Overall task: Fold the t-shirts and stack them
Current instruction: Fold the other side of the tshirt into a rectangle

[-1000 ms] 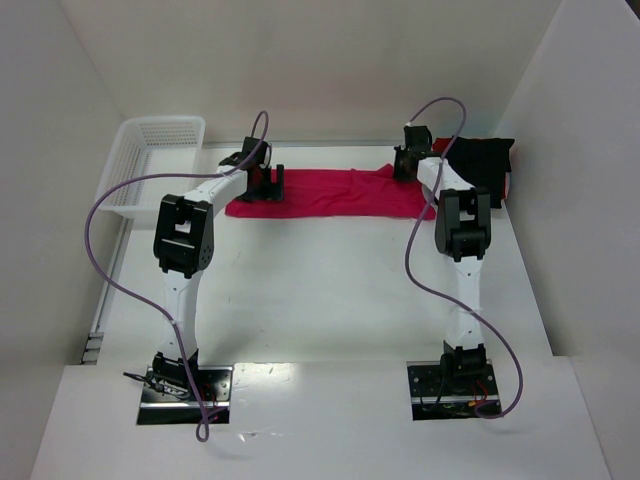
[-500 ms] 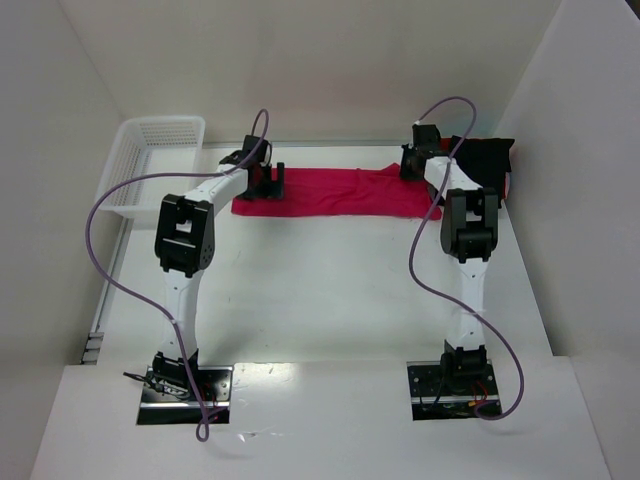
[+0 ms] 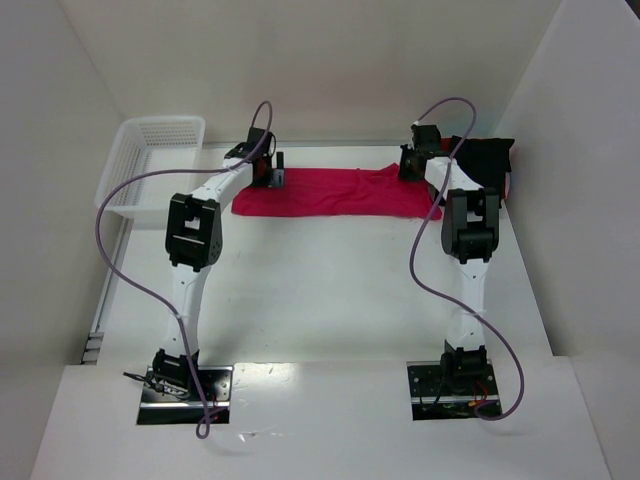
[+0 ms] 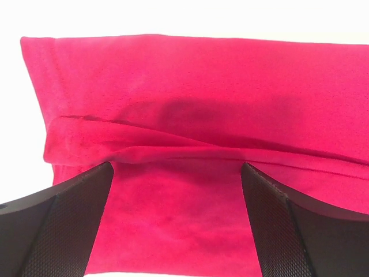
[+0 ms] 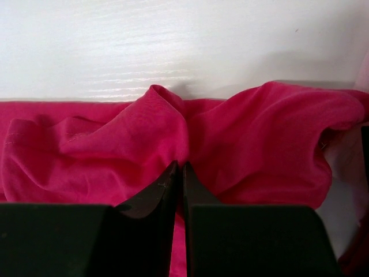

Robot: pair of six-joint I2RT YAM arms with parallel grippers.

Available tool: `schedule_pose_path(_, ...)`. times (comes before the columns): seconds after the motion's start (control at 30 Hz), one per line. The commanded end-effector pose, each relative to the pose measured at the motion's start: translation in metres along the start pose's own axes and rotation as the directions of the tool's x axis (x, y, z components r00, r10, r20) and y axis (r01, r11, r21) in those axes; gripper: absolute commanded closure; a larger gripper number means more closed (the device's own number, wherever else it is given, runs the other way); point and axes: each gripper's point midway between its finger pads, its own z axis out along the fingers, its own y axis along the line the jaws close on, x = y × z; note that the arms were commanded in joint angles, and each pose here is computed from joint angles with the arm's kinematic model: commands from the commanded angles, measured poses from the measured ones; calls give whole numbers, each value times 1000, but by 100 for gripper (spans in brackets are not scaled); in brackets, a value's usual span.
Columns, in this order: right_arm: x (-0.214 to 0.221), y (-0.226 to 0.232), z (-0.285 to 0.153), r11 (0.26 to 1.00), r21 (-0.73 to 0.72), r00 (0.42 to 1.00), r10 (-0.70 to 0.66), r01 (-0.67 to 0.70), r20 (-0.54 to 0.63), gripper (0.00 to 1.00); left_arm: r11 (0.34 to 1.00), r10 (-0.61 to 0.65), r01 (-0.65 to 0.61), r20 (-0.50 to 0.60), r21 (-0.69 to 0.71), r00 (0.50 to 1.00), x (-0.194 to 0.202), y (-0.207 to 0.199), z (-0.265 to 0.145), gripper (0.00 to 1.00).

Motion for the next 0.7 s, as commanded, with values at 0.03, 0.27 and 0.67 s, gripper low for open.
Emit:
schedule_pose_path(0.03, -38, 9, -28, 999, -29, 995, -14, 17, 100, 89, 996, 27, -30, -35, -89, 999, 9, 18, 9, 1)
schedule_pose_path(0.27, -36, -4, -24, 999, 35, 994, -13, 9, 105, 89, 994, 58, -68, -111, -91, 992, 35, 24, 8, 2)
schedule_pose_path(0.67, -49, -36, -39, 986, 156, 990, 33, -55, 137, 86, 996, 69, -78, -212, -34, 975, 65, 22, -20, 1)
